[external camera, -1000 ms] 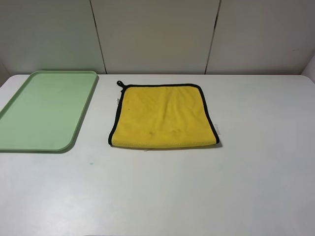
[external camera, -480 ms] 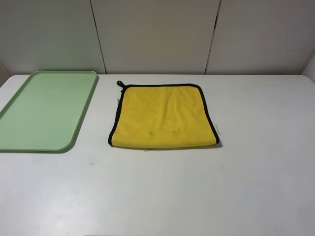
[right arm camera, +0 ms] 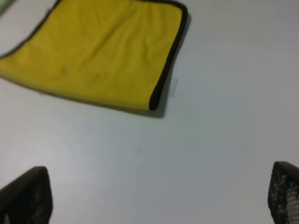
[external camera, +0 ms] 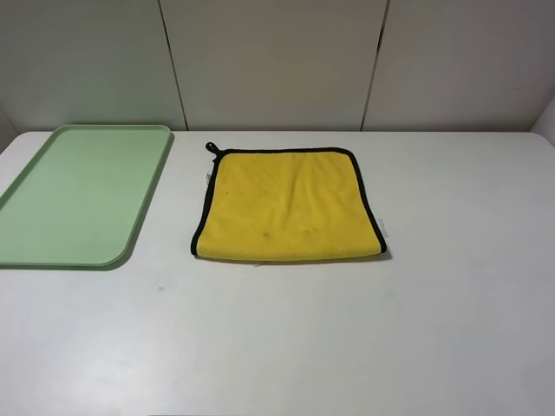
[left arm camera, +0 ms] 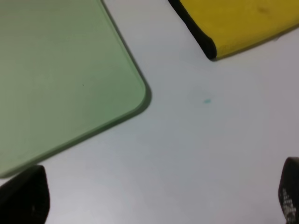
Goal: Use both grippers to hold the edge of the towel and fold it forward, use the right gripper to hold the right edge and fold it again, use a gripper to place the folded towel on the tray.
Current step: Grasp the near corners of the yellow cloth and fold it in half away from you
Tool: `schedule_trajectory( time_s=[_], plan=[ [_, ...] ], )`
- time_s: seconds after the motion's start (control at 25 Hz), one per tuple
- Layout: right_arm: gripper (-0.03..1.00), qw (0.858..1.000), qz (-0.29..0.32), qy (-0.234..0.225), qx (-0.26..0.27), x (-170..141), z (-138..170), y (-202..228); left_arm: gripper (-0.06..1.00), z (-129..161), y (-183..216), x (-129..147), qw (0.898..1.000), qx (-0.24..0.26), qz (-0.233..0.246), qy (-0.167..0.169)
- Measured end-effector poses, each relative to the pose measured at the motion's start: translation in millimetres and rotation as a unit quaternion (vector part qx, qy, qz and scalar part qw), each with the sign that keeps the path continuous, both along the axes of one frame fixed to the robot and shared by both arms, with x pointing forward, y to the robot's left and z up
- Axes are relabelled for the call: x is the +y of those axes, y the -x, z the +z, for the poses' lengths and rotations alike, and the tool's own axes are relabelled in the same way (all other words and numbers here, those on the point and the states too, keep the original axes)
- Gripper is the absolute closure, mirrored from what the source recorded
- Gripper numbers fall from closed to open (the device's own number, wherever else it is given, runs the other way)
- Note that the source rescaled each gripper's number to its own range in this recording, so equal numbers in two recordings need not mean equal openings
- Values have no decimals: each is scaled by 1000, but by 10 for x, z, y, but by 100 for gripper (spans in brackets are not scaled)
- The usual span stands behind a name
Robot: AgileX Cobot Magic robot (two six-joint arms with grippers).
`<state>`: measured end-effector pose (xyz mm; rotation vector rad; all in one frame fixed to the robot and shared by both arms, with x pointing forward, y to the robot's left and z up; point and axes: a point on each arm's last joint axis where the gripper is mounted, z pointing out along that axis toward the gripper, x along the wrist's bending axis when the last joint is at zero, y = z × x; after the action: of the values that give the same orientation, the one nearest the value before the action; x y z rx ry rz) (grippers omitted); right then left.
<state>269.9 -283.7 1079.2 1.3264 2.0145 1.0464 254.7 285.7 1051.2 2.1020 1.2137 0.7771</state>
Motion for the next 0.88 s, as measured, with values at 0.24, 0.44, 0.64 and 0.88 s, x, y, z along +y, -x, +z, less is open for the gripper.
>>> schedule_trajectory(
  time_s=[0.24, 0.44, 0.64, 0.88],
  plan=[
    [-3, 997, 30, 56, 38, 128, 126, -327, -4, 9, -272, -8, 997, 30, -49, -54],
    [-3, 989, 71, 115, 66, 224, 71, -575, -4, 32, -505, -43, 993, 9, -91, -80],
    [-3, 983, 96, 144, 60, 316, 12, -816, -4, 2, -776, -135, 983, 1, -148, -107],
    [-3, 982, 100, 150, 59, 388, -48, -1000, -4, -197, -1197, -295, 961, 25, -222, -165]
  ],
)
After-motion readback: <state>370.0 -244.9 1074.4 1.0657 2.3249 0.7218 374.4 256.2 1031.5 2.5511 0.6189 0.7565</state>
